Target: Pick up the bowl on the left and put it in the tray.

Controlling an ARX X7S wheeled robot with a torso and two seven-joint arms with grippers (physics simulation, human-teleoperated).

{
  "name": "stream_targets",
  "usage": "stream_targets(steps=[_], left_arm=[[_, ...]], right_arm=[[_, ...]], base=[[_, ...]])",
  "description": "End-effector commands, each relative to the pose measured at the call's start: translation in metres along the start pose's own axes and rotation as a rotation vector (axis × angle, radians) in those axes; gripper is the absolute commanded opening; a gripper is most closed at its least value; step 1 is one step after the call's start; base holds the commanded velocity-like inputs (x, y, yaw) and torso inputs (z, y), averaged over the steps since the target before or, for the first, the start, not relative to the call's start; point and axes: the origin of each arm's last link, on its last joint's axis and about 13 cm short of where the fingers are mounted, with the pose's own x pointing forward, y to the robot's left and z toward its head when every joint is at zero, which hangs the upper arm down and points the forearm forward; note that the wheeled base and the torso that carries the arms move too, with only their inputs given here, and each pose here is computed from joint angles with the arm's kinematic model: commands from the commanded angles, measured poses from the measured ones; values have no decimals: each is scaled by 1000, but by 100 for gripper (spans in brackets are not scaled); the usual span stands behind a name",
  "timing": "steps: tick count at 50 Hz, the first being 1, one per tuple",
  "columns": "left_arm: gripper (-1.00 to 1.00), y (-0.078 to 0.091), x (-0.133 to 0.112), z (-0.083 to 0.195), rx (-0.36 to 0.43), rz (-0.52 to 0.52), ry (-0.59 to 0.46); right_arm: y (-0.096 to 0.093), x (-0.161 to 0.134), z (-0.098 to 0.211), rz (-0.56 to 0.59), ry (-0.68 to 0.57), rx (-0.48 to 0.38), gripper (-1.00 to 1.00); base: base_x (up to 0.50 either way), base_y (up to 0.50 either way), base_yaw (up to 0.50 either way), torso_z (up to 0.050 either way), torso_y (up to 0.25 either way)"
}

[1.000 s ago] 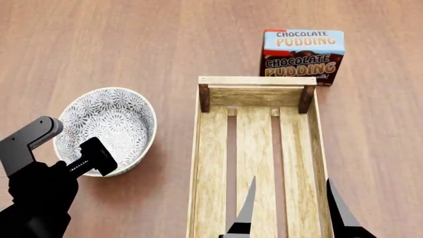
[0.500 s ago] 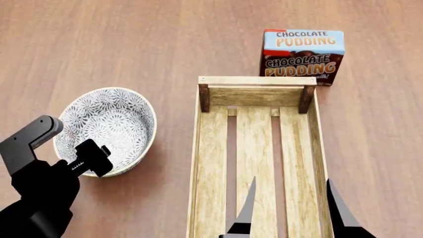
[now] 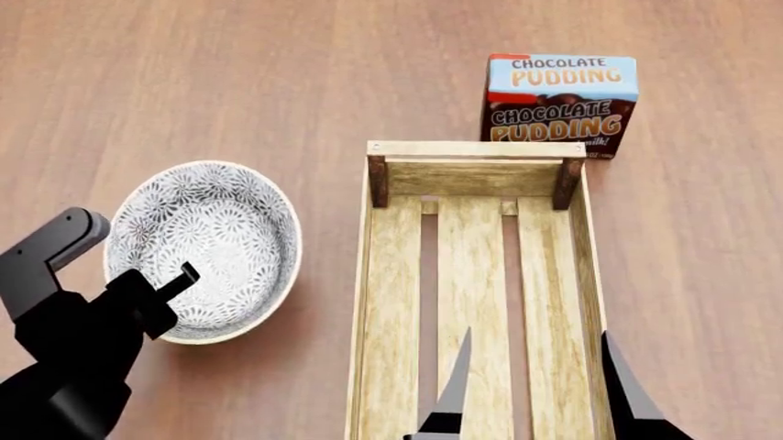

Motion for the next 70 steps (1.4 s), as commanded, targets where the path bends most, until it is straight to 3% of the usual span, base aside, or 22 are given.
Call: stream_targets(steps=[1,24,35,42,55,70], left_arm=[[-100,-4,-7,2,-64,-51,2],[-100,-31,-45,42,-102,-180,-92],[-100,-45,-66,60,-75,-242,-121],[-100,-56,-84,72,-12,-269,-132],[-100,-78,-126,93,55,-345,-84],[-100,-87,-137,90,91,-378,89]], right_arm=[[1,-1,4,11,-15,-3,100],[0,0,6,10,-19,-3,100],[0,-1,6,9,-21,-3,100],[0,-1,7,9,-23,-2,100],[-1,-2,8,8,-27,-1,100],[-1,-2,11,5,-32,-1,100]], base=[[0,0,0,0,0],[0,0,0,0,0],[0,0,0,0,0],[0,0,0,0,0],[0,0,0,0,0],[0,0,0,0,0]])
